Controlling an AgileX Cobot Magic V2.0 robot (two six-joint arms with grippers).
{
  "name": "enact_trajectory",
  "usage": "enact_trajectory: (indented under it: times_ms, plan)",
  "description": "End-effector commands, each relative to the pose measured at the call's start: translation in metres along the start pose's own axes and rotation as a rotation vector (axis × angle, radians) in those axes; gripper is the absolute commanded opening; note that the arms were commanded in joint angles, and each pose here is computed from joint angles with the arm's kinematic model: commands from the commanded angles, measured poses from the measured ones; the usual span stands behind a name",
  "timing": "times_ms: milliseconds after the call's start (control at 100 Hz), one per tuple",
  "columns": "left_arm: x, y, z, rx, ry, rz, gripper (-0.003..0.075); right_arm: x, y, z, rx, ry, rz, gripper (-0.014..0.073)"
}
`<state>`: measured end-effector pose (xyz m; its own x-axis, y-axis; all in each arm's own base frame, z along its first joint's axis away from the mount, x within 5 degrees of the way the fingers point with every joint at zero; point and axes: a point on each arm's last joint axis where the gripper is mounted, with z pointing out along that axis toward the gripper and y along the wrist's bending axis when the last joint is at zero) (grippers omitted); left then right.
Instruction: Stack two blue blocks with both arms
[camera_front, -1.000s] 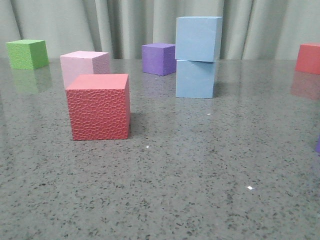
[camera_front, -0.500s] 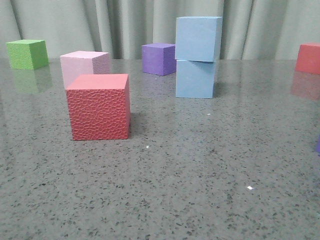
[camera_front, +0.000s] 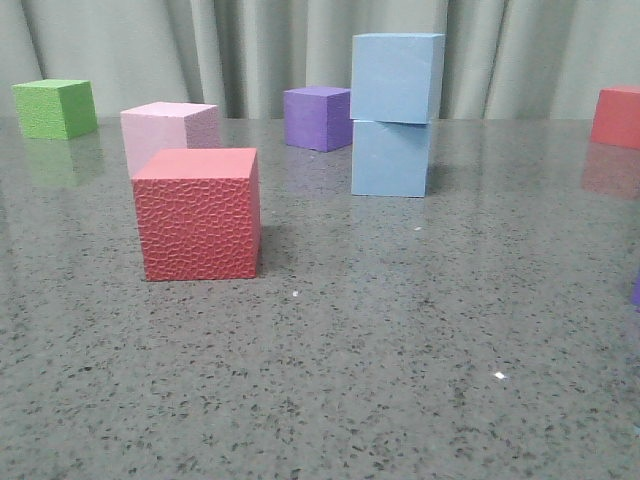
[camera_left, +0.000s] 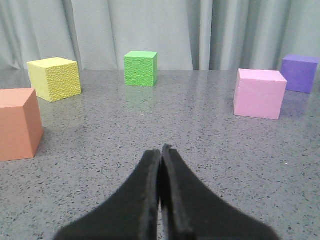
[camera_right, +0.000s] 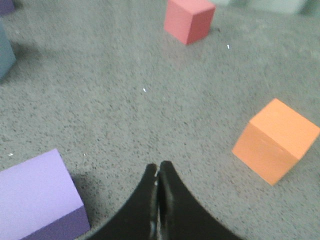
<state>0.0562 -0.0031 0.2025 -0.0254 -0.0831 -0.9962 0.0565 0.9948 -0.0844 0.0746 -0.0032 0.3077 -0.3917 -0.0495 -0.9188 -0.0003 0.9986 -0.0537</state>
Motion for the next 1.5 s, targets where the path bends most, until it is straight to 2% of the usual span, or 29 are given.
enact_trajectory:
  times_ms: [0,260,450,610,880,1220,1490]
  plan:
    - [0.0,-0.001,-0.002,0.022,-0.087,-0.008,-0.0019,0.0,0.002,-0.003,-0.023,-0.156,-0.009,-0.0069]
    - [0.0,-0.001,-0.002,0.022,-0.087,-0.008,-0.0019,0.051,0.005,-0.005,-0.072,-0.279,0.038,-0.0069]
    - [0.0,-0.001,-0.002,0.022,-0.087,-0.008,-0.0019,0.077,0.008,-0.003,-0.096,-0.342,0.043,-0.0069]
    - [0.0,-0.001,-0.002,0.022,-0.087,-0.008,-0.0019,0.084,0.011,0.005,-0.111,-0.339,0.002,-0.0069]
    - [0.0,-0.001,-0.002,0.022,-0.087,-0.008,-0.0019,0.087,0.013,0.01,-0.124,-0.433,0.005,-0.0069]
    - [0.0,-0.001,-0.002,0.022,-0.087,-0.008,-0.0019,0.103,0.016,0.022,-0.136,-0.472,0.005,-0.0069]
    - [0.0,-0.001,-0.002,0.022,-0.087,-0.008,-0.0019,0.101,0.016,0.021,-0.139,-0.502,0.006,-0.0069]
